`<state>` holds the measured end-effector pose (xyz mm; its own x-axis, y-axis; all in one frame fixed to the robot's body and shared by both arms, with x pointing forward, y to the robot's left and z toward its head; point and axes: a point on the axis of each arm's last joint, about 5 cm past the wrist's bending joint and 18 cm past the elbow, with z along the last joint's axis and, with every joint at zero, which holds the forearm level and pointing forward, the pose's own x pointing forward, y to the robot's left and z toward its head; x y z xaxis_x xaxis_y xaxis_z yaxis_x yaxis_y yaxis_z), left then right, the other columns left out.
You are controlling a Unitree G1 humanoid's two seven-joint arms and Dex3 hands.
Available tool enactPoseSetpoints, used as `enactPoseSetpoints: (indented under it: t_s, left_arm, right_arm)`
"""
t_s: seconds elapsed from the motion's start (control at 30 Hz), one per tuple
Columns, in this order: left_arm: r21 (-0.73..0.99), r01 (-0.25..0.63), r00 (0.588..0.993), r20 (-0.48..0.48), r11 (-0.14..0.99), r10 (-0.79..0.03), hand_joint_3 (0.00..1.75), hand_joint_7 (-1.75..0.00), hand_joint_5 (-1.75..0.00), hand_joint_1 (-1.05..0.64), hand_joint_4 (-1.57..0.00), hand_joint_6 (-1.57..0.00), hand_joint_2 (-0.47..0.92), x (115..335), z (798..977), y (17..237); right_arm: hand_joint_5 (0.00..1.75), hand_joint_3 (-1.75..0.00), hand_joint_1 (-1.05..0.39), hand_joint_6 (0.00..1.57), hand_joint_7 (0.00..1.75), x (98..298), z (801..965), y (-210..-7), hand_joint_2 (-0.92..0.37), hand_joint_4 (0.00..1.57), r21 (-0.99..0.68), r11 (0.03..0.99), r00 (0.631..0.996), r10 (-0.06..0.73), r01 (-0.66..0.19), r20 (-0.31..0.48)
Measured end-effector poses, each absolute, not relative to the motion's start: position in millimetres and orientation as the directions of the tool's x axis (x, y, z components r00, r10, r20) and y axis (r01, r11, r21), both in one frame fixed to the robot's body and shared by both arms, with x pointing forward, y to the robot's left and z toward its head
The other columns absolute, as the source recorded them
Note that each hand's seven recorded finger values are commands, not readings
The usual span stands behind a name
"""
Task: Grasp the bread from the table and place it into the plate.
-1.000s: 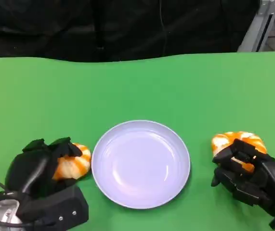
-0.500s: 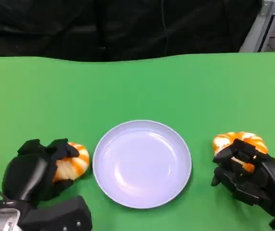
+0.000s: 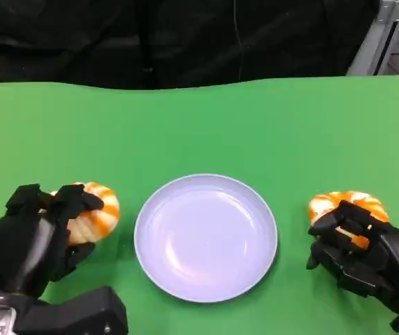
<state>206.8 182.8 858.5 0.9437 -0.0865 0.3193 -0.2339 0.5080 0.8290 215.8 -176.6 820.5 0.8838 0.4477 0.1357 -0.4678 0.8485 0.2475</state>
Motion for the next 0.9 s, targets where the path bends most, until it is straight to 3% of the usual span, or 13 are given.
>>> enactPoseSetpoints:
  t_s: [0.37, 0.9]
  left_arm:
    - [0.803, -0.269, 0.913, 0.388, 0.532, -0.124, 0.21, -1.06, -1.40, -0.06, -0.53, -0.68, 0.92, 203.5, 867.9, 177.4]
    - [0.770, -0.203, 0.855, 0.440, 0.605, -0.274, 0.21, -1.21, -1.49, -0.15, -0.48, -0.59, 0.92, 215.9, 871.3, 148.5]
  right_arm:
    - [1.68, -0.53, 0.04, 0.56, 1.22, 216.1, 820.5, -176.2, -0.90, 0.48, 0.247, 0.848, 0.883, 0.450, -0.469, 0.134]
    - [1.68, -0.53, 0.03, 0.56, 1.21, 216.2, 820.5, -176.1, -0.90, 0.48, 0.247, 0.848, 0.883, 0.450, -0.469, 0.134]
